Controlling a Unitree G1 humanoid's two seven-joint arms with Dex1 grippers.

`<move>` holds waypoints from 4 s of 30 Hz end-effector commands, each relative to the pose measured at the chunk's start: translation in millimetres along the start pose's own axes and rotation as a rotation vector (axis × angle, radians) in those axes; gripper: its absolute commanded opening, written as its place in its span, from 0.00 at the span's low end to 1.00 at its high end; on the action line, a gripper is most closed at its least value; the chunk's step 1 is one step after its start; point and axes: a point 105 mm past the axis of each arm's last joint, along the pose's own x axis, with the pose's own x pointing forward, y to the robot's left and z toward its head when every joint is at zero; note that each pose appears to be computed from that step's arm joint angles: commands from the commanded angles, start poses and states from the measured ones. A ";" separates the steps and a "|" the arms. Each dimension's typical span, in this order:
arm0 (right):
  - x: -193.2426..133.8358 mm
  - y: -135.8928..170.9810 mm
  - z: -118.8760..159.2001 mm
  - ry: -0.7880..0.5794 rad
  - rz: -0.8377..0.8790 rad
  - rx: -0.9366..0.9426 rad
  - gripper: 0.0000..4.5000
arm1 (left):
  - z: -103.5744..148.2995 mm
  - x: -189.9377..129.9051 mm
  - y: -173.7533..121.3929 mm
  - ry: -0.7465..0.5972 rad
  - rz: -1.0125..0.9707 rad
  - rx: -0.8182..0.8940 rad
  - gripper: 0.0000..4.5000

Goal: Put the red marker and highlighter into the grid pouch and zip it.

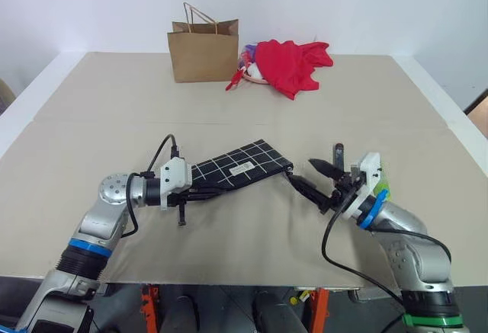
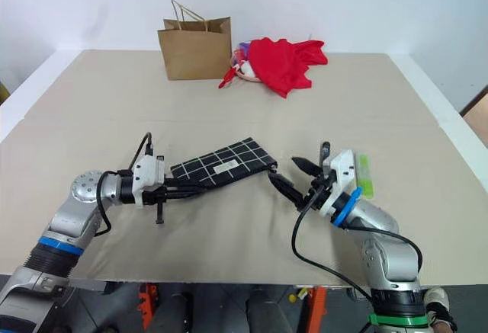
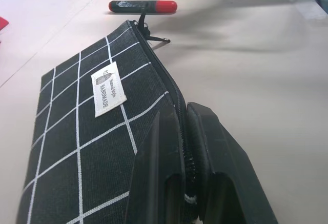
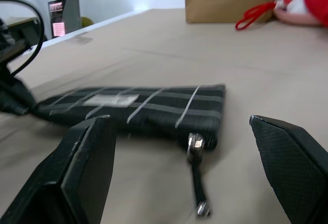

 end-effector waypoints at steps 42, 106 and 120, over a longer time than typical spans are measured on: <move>73.1 99.9 8.0 -0.036 0.442 -0.301 0.01 | 29.8 21.1 1.9 -0.056 -0.035 0.247 0.00; -31.1 -76.8 -43.3 0.234 -0.788 -0.030 0.26 | 51.8 13.6 -2.7 -0.220 -0.113 0.112 0.00; -41.1 -12.4 92.4 -0.028 0.050 -0.090 0.14 | 44.2 11.2 -7.1 -0.187 -0.199 0.066 0.00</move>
